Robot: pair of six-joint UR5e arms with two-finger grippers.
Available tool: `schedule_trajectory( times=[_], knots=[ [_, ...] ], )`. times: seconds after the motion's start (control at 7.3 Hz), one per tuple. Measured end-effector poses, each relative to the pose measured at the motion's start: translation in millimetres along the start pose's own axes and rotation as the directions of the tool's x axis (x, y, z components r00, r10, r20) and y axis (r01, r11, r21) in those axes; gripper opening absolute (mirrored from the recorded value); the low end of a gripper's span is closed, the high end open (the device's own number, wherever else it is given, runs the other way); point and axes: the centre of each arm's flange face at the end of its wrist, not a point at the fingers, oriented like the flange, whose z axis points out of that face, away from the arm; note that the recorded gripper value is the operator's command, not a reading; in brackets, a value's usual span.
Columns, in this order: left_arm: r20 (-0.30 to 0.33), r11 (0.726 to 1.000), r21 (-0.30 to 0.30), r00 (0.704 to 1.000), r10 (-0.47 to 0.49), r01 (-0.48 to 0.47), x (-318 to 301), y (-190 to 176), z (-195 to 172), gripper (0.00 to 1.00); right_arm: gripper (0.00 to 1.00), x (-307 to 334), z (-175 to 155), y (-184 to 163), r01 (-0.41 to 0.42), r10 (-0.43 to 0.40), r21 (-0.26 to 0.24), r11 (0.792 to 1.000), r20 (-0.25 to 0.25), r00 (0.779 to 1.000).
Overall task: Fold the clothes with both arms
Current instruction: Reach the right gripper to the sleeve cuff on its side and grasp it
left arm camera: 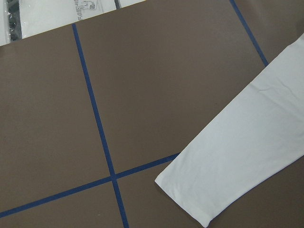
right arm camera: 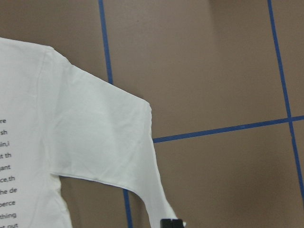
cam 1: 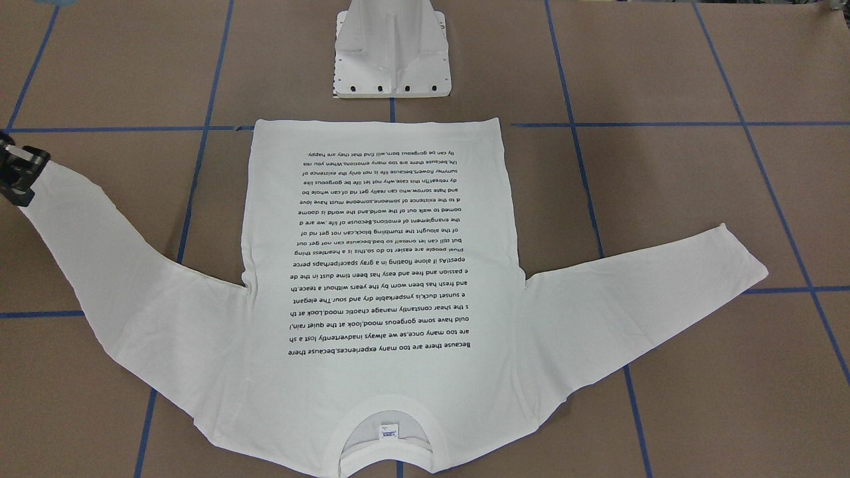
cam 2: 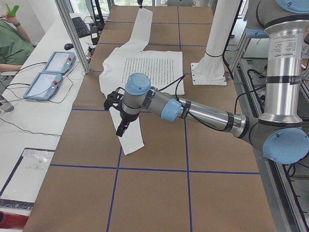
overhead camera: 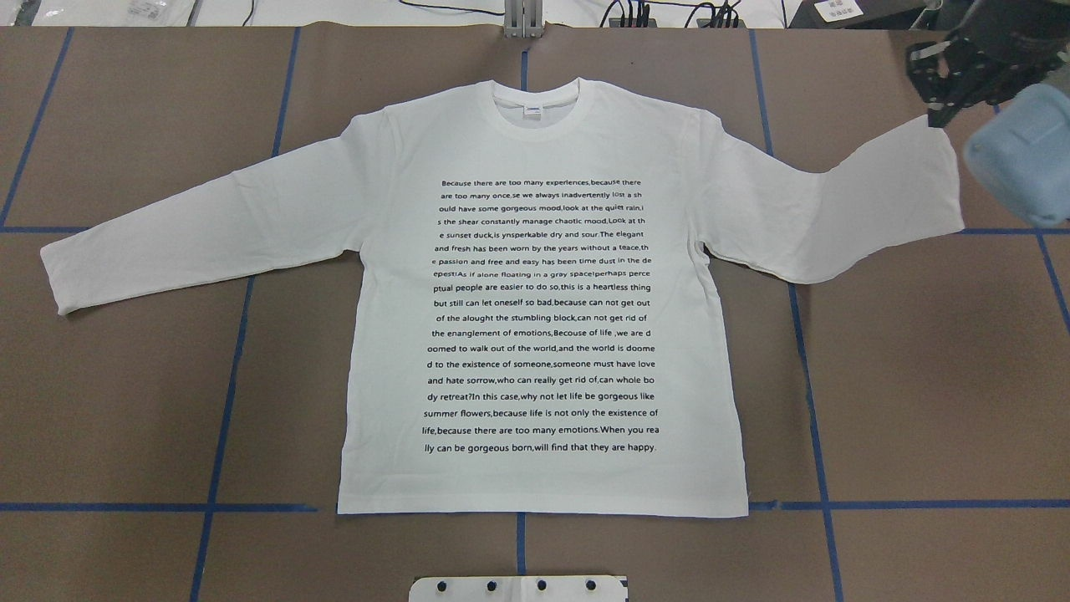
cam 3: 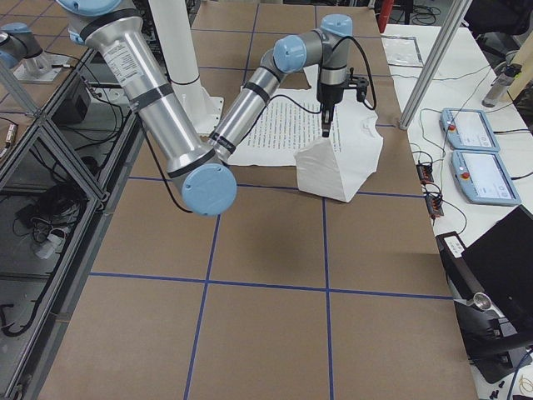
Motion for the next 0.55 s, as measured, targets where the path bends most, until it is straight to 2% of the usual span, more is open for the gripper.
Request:
schedule_trajectory(
  times=[0.27,0.55],
  knots=[
    [0.002,1.0,-0.007,1.0,-0.004,0.004,-2.9,1.8,3.3,1.0,0.0,-132.4,-25.5,-0.2,-0.05,0.05,0.008,0.999,0.005,0.999],
    [0.002,1.0,-0.016,1.0,-0.01,0.01,-6.8,3.5,8.5,1.0,0.0,-272.9,-47.8,-14.1,-0.07,0.069,0.024,0.997,0.041,0.997]
  ],
)
